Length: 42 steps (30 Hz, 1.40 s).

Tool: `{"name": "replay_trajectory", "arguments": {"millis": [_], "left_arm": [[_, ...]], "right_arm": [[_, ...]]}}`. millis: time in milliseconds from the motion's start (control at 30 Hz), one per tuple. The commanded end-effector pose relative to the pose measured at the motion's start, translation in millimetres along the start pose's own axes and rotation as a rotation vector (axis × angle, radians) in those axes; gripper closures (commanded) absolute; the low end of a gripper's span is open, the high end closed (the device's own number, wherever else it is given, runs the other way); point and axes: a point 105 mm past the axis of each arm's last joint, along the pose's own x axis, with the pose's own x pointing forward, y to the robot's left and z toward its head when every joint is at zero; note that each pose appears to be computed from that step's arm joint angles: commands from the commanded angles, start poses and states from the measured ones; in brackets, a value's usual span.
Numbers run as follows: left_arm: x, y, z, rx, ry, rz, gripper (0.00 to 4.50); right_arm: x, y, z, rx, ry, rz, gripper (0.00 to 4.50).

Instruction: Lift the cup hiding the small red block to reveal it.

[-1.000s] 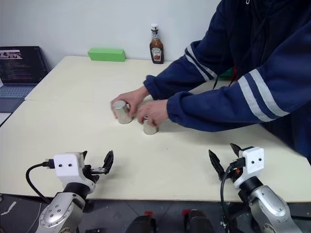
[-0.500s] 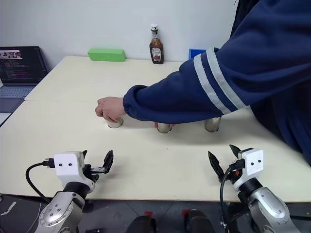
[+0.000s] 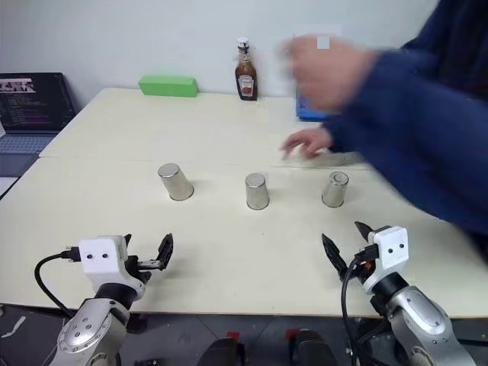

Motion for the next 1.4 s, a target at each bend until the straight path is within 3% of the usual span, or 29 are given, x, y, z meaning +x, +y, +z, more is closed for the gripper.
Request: {"name": "replay_trajectory", "arguments": {"millis": [33,367,500,733,1100,1400], "left_arm": [[2,-4,10,-0.022,-0.036,-0.081,0.01],[6,-7,27,-0.008,-0.073,-0.334,0.01],[3,-14,32,0.014,-0.084,-0.445,0.01],[-1,-16,37,0.049,-0.096,-0.519,0.01],[-3,-16,31,0.094,-0.084,-0.559,0.01],[-6,-21,34,0.074,-0.08,-0.613,0.01]], "right_arm": [[20,18,3,0.003,0.008,0.165,0.0],[95,45,-6,-0.091,0.037,0.382,0.0],[126,52,-20,-0.135,0.053,0.368,0.0],[168,56,-12,-0.147,-0.015,0.329,0.0],[198,82,-12,-0.103,-0.04,0.382,0.0],[215,81,-12,-0.114,-0.049,0.345,0.0]]}}
